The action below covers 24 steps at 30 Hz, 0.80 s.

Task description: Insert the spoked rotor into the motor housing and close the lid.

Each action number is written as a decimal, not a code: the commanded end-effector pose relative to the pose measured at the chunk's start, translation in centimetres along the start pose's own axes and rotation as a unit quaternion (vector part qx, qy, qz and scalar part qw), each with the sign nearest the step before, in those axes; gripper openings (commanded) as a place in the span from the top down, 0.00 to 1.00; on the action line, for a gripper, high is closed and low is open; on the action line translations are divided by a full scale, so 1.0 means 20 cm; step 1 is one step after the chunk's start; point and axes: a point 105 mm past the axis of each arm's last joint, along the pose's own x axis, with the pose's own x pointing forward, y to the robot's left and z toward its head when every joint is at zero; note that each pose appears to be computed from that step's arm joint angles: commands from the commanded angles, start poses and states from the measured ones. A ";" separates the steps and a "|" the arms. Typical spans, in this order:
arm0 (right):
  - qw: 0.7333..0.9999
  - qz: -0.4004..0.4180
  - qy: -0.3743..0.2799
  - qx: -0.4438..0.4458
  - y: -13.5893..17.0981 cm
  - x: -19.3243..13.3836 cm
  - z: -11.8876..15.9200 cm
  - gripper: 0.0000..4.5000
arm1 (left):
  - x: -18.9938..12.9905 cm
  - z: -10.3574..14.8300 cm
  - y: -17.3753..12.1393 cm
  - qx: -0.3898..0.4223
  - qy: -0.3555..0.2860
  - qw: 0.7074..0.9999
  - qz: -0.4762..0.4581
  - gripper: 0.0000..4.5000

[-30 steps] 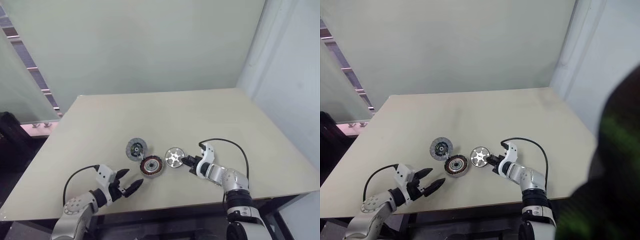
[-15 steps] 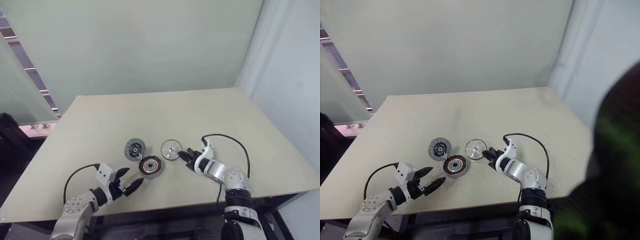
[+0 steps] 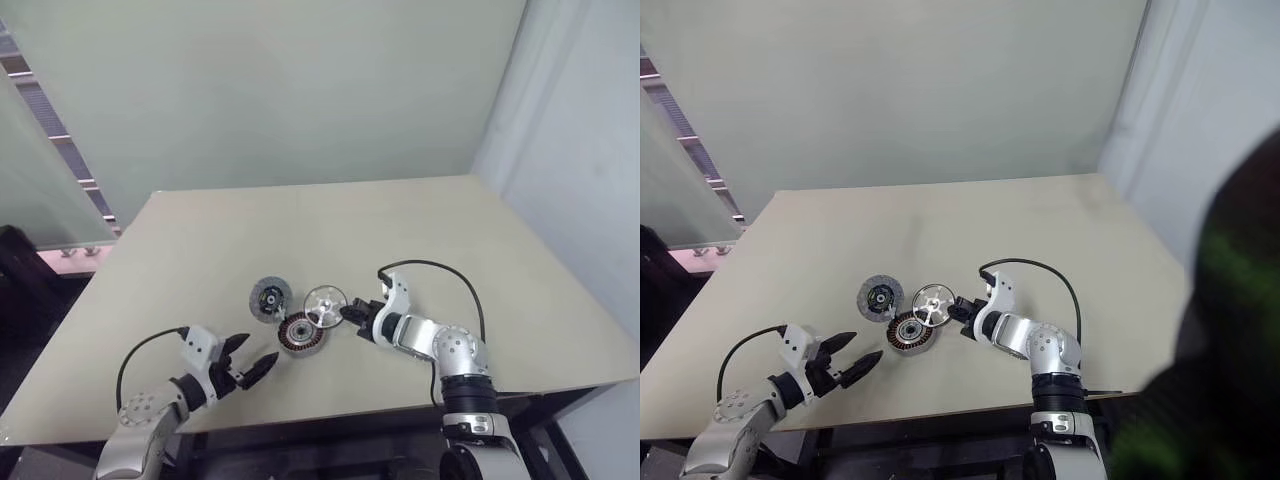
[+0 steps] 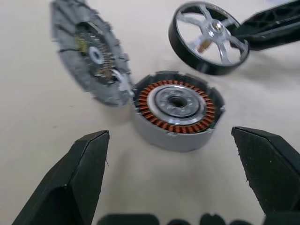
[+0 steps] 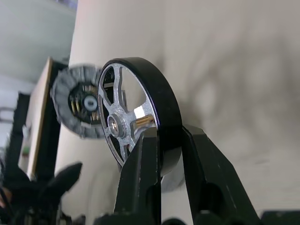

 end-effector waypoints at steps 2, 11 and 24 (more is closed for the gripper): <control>0.995 0.094 0.024 0.012 0.33 0.11 -0.11 0.93 | -0.03 0.05 0.03 0.012 -0.020 1.000 0.013 0.00; 0.994 0.096 0.049 0.003 0.36 0.16 -0.18 0.93 | -0.04 0.04 0.02 0.010 -0.018 1.000 0.017 0.00; 0.990 0.120 0.072 -0.009 0.44 0.19 -0.25 0.93 | -0.05 0.03 0.00 0.011 -0.017 1.000 0.016 0.00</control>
